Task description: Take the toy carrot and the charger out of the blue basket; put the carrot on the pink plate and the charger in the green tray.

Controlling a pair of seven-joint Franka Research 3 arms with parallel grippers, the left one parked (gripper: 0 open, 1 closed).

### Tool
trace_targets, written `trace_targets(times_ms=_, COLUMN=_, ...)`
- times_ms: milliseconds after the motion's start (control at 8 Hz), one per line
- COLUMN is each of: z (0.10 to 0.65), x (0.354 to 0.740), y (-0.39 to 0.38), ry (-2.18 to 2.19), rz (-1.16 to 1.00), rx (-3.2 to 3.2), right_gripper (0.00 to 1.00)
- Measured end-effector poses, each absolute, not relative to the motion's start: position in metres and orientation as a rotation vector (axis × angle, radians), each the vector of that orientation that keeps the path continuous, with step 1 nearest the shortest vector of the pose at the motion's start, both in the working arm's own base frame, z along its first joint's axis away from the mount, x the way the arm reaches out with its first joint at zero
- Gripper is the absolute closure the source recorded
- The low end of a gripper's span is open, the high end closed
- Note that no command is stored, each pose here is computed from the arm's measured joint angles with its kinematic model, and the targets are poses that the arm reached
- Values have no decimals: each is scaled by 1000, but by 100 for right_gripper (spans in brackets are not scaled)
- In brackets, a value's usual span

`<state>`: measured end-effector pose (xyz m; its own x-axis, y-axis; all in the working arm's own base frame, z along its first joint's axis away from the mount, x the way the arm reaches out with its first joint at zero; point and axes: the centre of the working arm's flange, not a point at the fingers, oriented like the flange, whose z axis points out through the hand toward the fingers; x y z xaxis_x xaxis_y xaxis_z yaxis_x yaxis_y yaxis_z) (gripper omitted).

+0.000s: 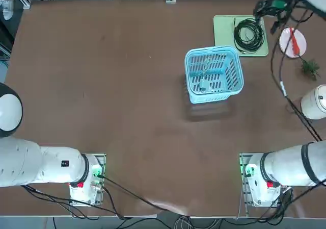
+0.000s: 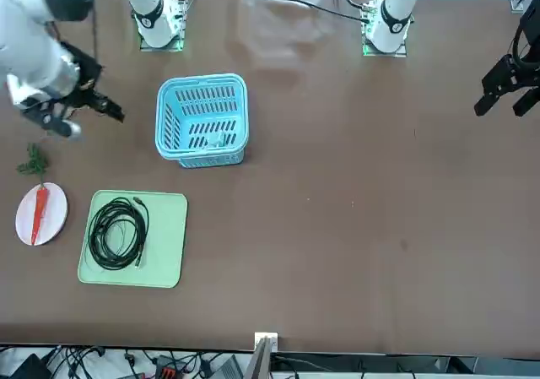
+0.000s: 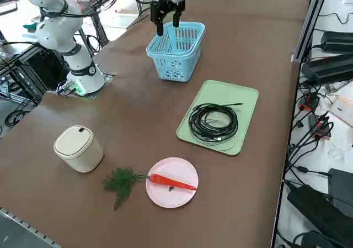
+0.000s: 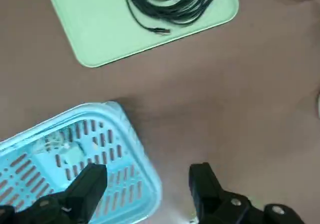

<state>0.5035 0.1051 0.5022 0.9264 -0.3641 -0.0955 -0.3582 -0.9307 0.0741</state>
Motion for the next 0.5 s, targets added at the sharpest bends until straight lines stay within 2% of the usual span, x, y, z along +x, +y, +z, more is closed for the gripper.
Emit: trace_targets(times_ms=500, z=443, x=435, y=225, ry=-552, rz=15, rx=3072, right_gripper=0)
